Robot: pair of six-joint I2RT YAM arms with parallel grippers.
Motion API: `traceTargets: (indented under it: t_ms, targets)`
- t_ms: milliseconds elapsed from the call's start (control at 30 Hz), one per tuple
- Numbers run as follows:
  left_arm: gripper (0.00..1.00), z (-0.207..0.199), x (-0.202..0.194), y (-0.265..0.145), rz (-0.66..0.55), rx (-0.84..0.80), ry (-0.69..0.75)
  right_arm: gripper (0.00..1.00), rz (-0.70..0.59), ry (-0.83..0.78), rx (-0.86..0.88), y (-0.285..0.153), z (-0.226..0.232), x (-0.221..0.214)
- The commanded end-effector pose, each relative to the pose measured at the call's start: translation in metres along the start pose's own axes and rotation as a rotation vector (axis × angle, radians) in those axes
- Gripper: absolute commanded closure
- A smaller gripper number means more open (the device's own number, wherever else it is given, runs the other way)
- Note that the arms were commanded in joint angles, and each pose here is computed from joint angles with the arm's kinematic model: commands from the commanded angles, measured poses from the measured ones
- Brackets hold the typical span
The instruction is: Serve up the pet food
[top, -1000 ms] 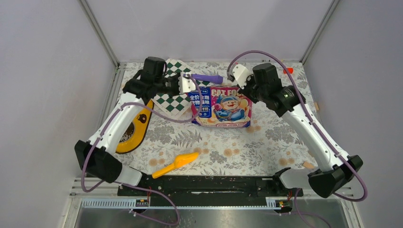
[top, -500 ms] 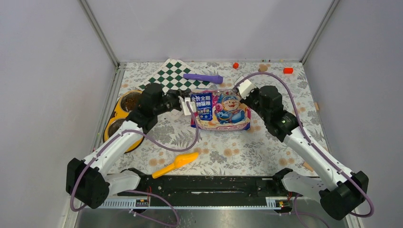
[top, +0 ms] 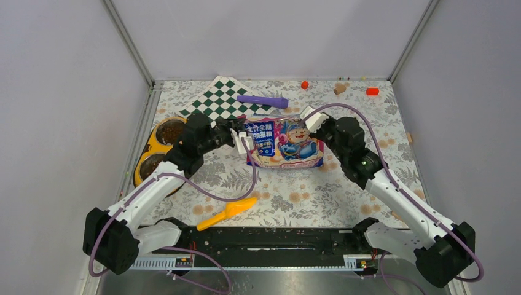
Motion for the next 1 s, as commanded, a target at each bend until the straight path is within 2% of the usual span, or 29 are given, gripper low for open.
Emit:
traceTargets:
  t_ms: [0, 200, 233, 300, 367, 467, 567, 667, 700, 800, 900, 967]
  targets:
    - [1.0, 0.01, -0.072, -0.047, 0.421, 0.037, 0.031, 1.0, 0.212, -0.164, -0.471, -0.041, -0.1, -0.024]
    - [1.0, 0.055, -0.061, -0.058, 0.437, 0.136, 0.135, 1.0, 0.116, -0.237, -0.583, -0.065, -0.151, 0.034]
    - [1.0, 0.073, -0.049, -0.059, 0.405, 0.174, 0.157, 1.0, 0.073, -0.241, -0.549, -0.072, -0.156, 0.052]
    - [1.0, 0.075, -0.041, -0.057, 0.377, 0.176, 0.171, 1.0, 0.069, -0.251, -0.505, -0.072, -0.152, 0.053]
    - [1.0, 0.065, -0.038, -0.053, 0.357, 0.156, 0.159, 0.99, 0.085, -0.262, -0.47, -0.069, -0.143, 0.044]
    - [1.0, 0.026, -0.043, -0.043, 0.348, 0.078, 0.122, 1.0, 0.144, -0.279, -0.401, -0.056, -0.116, 0.01]
    - [1.0, -0.017, -0.053, -0.039, 0.366, 0.009, 0.084, 1.0, 0.206, -0.233, -0.322, -0.042, -0.083, -0.031]
    - [1.0, -0.033, -0.05, -0.04, 0.35, 0.0, 0.022, 0.97, 0.268, -0.163, -0.165, -0.04, -0.047, -0.058]
    - [1.0, -0.029, -0.045, -0.04, 0.332, 0.018, -0.009, 0.94, 0.266, -0.126, -0.129, -0.042, -0.041, -0.056]
    - [0.81, -0.004, -0.027, -0.035, 0.265, 0.081, -0.107, 0.78, 0.219, -0.023, -0.031, -0.048, -0.034, -0.033]
    - [0.61, 0.026, -0.005, -0.03, 0.18, 0.137, -0.208, 0.45, 0.186, 0.057, 0.097, -0.06, -0.025, -0.008]
    - [0.51, 0.044, 0.011, -0.029, 0.118, 0.161, -0.266, 0.31, 0.158, 0.104, 0.154, -0.069, -0.023, 0.01]
Point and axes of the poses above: each gripper's point midway between its finger pads, its own y axis out along the fingers, its own z axis along the line the jaws close on, x = y × z, the point moved 1 cm from there along -y, back along the fingers, and after that the axes turned 8 degrees about y, right-handed, at the moved point
